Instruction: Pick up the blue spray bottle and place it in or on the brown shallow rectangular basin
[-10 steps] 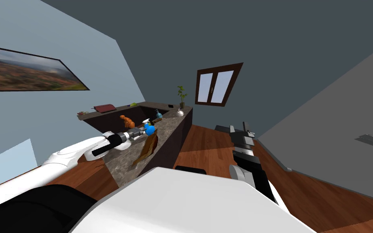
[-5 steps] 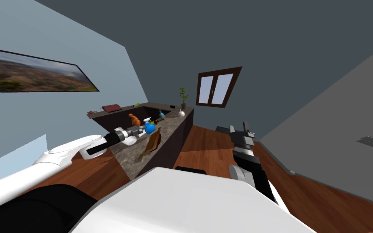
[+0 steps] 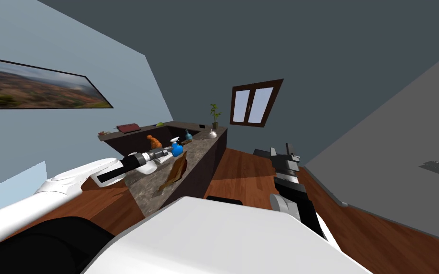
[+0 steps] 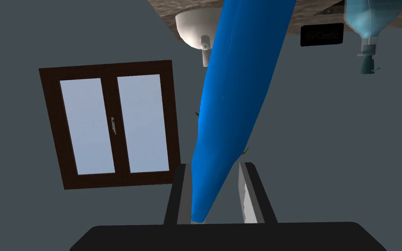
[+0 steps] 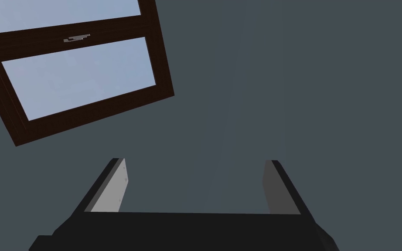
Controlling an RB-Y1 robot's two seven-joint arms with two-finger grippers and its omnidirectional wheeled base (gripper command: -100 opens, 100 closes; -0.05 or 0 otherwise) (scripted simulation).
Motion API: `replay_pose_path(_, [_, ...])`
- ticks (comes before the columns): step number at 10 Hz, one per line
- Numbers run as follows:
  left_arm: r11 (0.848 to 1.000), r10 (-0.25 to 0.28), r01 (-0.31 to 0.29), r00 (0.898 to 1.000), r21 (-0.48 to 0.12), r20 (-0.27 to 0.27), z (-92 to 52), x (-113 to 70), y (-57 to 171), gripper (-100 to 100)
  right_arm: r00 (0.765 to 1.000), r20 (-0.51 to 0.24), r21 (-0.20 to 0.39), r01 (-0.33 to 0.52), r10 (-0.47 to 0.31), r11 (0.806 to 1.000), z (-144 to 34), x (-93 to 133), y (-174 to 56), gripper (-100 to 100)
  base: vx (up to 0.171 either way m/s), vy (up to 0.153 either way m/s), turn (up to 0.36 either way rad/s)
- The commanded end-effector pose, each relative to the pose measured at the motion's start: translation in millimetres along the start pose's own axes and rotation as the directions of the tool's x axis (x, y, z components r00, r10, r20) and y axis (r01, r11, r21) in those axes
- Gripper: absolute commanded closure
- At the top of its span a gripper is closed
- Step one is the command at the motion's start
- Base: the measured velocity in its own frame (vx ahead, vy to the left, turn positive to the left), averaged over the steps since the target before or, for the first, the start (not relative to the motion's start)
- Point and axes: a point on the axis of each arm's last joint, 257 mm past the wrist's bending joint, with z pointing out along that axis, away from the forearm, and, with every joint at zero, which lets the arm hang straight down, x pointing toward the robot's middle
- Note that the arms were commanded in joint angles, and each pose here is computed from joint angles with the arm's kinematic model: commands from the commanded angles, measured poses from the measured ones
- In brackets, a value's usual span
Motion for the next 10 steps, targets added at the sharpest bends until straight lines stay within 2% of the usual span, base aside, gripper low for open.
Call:
replay_pose_path(1, [0.998, -0.055, 0.055, 0.998, 0.026, 0.022, -2.1, -5.9, -7.7, 100, 1.0, 0.0, 0.0, 0.0, 0.0, 1.0, 0.0, 0.0, 0.0, 0, 0.065, -0.023, -0.03])
replay_pose_path(2, [0.999, -0.031, 0.031, 0.999, 0.015, 0.013, -0.3, -4.1, -3.8, 100, 1.0, 0.0, 0.0, 0.0, 0.0, 1.0, 0.0, 0.0, 0.0, 0, 0.027, -0.011, -0.011])
replay_pose_path(3, [0.999, -0.035, 0.035, 0.999, 0.019, 0.015, -0.2, -5.1, -4.9, -100, 1.0, 0.0, 0.0, 0.0, 0.0, 1.0, 0.0, 0.0, 0.0, 0, 0.005, -0.003, -0.001])
replay_pose_path(7, [0.999, -0.034, 0.034, 0.999, 0.019, 0.015, -0.1, -5.2, -4.9, -100, 1.0, 0.0, 0.0, 0.0, 0.0, 1.0, 0.0, 0.0, 0.0, 0, 0.0, 0.0, 0.0])
replay_pose_path(8, [0.999, -0.034, 0.034, 0.999, 0.019, 0.015, -0.1, -5.2, -4.9, 0, 1.0, 0.0, 0.0, 0.0, 0.0, 1.0, 0.0, 0.0, 0.0, 0, 0.0, 0.0, 0.0])
replay_pose_path(9, [0.999, -0.031, 0.03, 0.999, 0.034, 0.018, 2.2, -23.5, -6.6, -100, 1.0, 0.0, 0.0, 0.0, 0.0, 1.0, 0.0, 0.0, 0.0, 0, 0.005, 0.0, 0.111])
replay_pose_path(10, [0.999, -0.03, 0.029, 0.999, 0.039, 0.018, 3.1, -29.6, -7.5, -100, 1.0, 0.0, 0.0, 0.0, 0.0, 1.0, 0.0, 0.0, 0.0, 0, 0.011, -0.001, 0.102])
